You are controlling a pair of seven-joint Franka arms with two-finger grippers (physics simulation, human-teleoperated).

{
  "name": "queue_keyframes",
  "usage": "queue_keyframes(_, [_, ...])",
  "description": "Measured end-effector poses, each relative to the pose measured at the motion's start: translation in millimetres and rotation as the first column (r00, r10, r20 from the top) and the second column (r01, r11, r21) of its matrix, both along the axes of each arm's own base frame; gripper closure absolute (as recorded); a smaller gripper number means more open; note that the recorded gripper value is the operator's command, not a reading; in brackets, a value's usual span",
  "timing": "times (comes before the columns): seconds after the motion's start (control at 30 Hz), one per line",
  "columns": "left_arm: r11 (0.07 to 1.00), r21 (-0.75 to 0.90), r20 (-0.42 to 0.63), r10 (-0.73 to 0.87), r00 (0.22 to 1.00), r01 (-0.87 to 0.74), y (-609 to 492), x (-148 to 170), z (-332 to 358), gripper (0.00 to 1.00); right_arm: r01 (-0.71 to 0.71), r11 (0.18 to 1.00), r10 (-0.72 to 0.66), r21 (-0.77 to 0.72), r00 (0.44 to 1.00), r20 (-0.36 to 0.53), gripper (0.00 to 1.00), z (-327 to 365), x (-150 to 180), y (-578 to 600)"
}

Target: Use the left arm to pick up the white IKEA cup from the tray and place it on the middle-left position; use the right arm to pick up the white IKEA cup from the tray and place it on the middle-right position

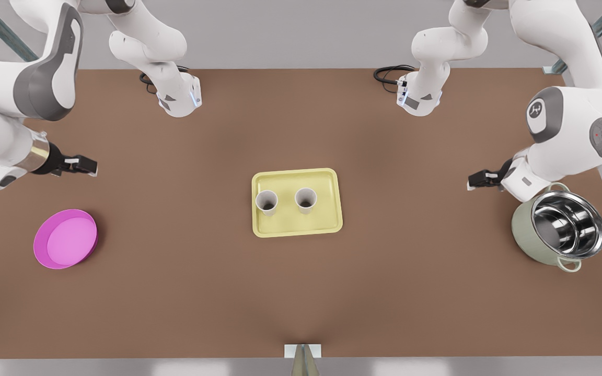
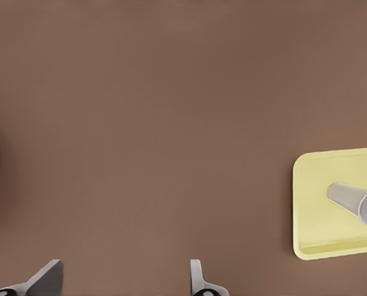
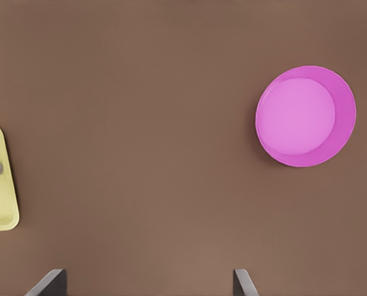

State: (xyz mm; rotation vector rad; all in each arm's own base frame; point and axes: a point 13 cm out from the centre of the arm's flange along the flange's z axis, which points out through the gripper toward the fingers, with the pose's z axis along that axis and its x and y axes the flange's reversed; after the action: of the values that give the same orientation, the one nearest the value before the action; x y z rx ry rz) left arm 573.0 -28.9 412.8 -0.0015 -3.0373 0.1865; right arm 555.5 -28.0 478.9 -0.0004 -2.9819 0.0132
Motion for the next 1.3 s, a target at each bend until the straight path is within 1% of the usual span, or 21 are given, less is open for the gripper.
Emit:
queue_keyframes(0.1, [1.000, 0.006, 0.057, -0.008, 0.998, 0.008, -4.2, 11.9, 7.7, 0.00, -0.012, 1.000, 0.012, 0.009, 0.999, 0.029, 0.00, 1.3, 7.5, 4.0])
queue_keyframes(0.17, [0.999, 0.027, 0.077, -0.020, 0.997, 0.018, -4.2, 13.7, 13.8, 0.00, -0.028, 1.000, 0.027, 0.014, 0.999, 0.022, 0.00, -13.9, 17.0, 11.8])
queue_keyframes(0.2, [0.999, 0.031, 0.074, -0.026, 0.997, 0.023, -4.9, 14.7, 11.4, 0.00, -0.066, 0.998, 0.066, 0.018, 0.998, 0.014, 0.00, -29.8, 26.4, 35.3])
queue_keyframes(0.27, [0.999, 0.036, 0.065, -0.039, 0.997, 0.037, -9.1, 15.9, 5.1, 0.00, -0.203, 0.979, 0.204, 0.022, 0.979, -0.001, 0.00, -65.0, 36.9, 124.6])
queue_keyframes(0.37, [0.998, 0.037, 0.055, -0.049, 0.997, 0.047, -13.0, 17.9, -2.7, 0.00, -0.354, 0.935, 0.354, 0.022, 0.935, -0.018, 0.00, -131.0, 31.4, 256.7])
queue_keyframes(0.47, [0.999, 0.022, 0.053, -0.042, 0.998, 0.041, -13.4, 20.3, -7.2, 0.00, -0.390, 0.921, 0.390, 0.012, 0.920, -0.026, 0.00, -195.3, 22.0, 327.1])
queue_keyframes(0.53, [0.999, 0.015, 0.052, -0.037, 0.998, 0.036, -12.6, 20.9, -8.1, 0.00, -0.397, 0.918, 0.397, 0.003, 0.918, -0.007, 0.00, -227.5, 12.7, 369.2])
queue_keyframes(0.6, [0.999, 0.016, 0.050, -0.034, 0.998, 0.033, -10.5, 20.6, -9.7, 0.00, -0.391, 0.920, 0.391, 0.001, 0.920, 0.016, 0.00, -249.4, 1.0, 404.0])
queue_keyframes(0.63, [0.999, 0.016, 0.049, -0.033, 0.998, 0.032, -9.6, 20.3, -10.4, 0.00, -0.375, 0.927, 0.375, -0.002, 0.927, 0.011, 0.00, -266.4, -8.0, 407.1])
queue_keyframes(0.7, [0.999, 0.020, 0.046, -0.032, 0.998, 0.032, -8.3, 19.8, -11.9, 0.00, -0.323, 0.946, 0.323, 0.013, 0.946, 0.009, 0.00, -289.6, -30.1, 402.2])
queue_keyframes(0.77, [0.999, 0.028, 0.044, -0.037, 0.998, 0.036, -8.0, 19.3, -13.1, 0.00, -0.270, 0.963, 0.270, 0.024, 0.963, 0.023, 0.00, -305.6, -40.9, 394.4])
queue_keyframes(0.9, [0.998, 0.037, 0.042, -0.043, 0.998, 0.041, -8.4, 18.8, -14.1, 0.00, -0.192, 0.980, 0.186, 0.051, 0.978, 0.093, 0.00, -312.3, -32.7, 397.0])
queue_keyframes(1.0, [0.998, 0.039, 0.043, -0.043, 0.998, 0.042, -8.1, 19.0, -14.0, 0.00, -0.149, 0.987, 0.140, 0.066, 0.982, 0.128, 0.00, -313.4, -25.0, 401.9])
queue_keyframes(1.13, [0.998, 0.041, 0.047, -0.043, 0.998, 0.041, -7.6, 19.9, -13.3, 0.00, -0.106, 0.992, 0.097, 0.066, 0.987, 0.129, 0.00, -324.6, -27.8, 401.4])
queue_keyframes(1.3, [0.998, 0.041, 0.045, -0.043, 0.998, 0.041, -7.4, 19.4, -14.0, 0.00, -0.067, 0.996, 0.060, 0.058, 0.992, 0.113, 0.00, -328.3, -46.8, 388.2])
